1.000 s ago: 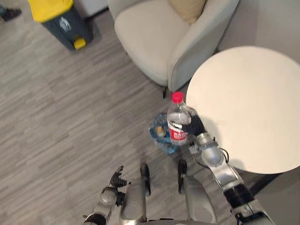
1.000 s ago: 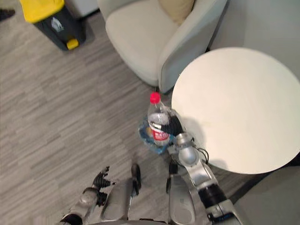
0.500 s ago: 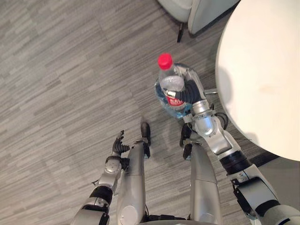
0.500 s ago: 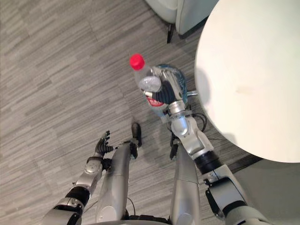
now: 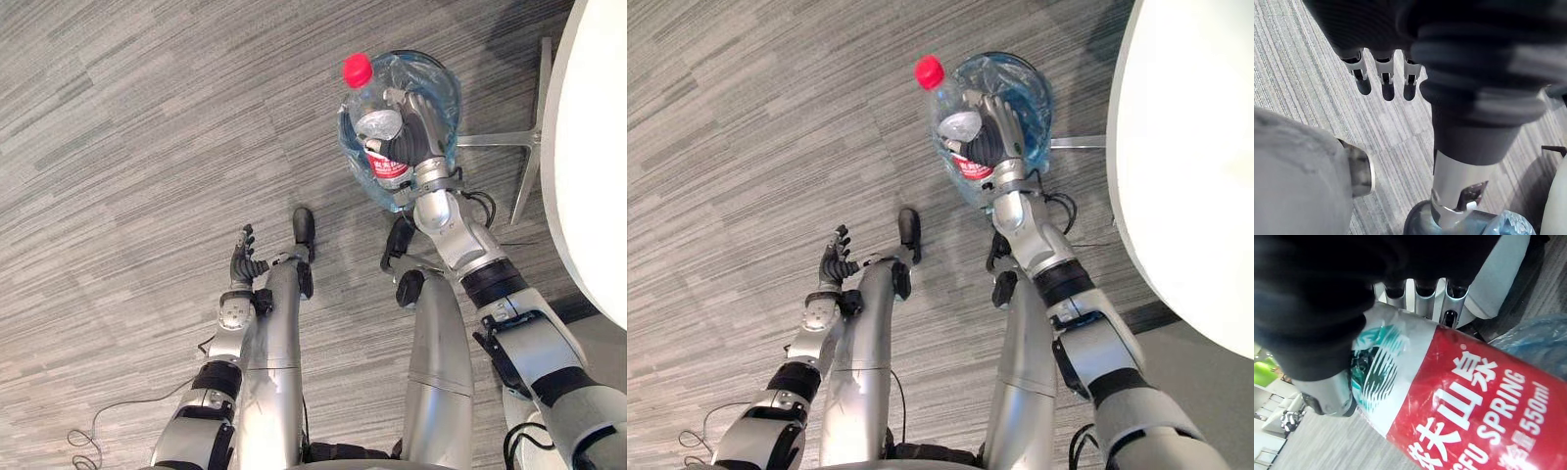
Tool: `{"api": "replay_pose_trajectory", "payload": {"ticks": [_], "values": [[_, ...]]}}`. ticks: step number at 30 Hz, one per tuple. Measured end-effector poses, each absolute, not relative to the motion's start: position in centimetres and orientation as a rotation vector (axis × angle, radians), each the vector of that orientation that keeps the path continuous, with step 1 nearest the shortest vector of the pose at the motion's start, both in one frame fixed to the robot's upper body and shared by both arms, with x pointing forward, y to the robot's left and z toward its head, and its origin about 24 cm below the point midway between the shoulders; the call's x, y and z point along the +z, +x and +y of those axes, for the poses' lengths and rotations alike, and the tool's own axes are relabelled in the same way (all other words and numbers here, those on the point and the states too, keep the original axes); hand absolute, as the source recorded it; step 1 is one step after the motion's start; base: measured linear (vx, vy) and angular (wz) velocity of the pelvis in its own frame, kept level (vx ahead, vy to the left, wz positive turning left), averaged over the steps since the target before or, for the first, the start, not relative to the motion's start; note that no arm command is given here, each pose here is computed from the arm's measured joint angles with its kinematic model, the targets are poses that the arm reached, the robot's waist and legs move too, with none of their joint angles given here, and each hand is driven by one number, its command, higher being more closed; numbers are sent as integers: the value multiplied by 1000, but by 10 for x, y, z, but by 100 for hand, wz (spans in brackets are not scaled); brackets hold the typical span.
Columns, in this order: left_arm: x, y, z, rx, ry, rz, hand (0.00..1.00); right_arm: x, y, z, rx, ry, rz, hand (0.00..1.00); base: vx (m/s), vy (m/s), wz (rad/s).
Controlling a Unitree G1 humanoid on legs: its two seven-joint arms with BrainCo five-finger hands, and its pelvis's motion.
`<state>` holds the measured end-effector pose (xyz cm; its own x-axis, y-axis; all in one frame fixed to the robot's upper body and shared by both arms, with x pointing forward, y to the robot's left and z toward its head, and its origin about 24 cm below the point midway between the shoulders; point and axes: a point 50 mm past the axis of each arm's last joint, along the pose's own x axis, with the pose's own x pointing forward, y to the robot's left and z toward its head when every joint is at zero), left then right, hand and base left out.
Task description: Gather rubbish on tea table into small bin, then transfer packed bag to large trash can.
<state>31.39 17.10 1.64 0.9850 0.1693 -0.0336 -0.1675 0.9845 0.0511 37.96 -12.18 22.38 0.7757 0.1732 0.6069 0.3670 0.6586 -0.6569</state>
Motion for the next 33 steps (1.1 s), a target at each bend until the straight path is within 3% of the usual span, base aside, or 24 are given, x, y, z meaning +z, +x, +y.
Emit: {"api": "replay_pose_trajectory", "payload": {"ticks": [9, 10, 24, 33], "values": [[22, 315, 173, 168, 35, 11, 0, 246, 392, -145, -209, -820, -651, 100, 1, -5, 2], [22, 315, 173, 168, 32, 9, 0, 248, 392, -146, -211, -801, -651, 0, 0, 0, 0], [22, 315, 174, 169, 28, 11, 0, 263, 389, -152, -262, -733, -687, 0, 0, 0, 0], [21, 315, 175, 174, 28, 25, 0, 237, 374, -137, -213, -676, -705, 0, 0, 0, 0]]}}
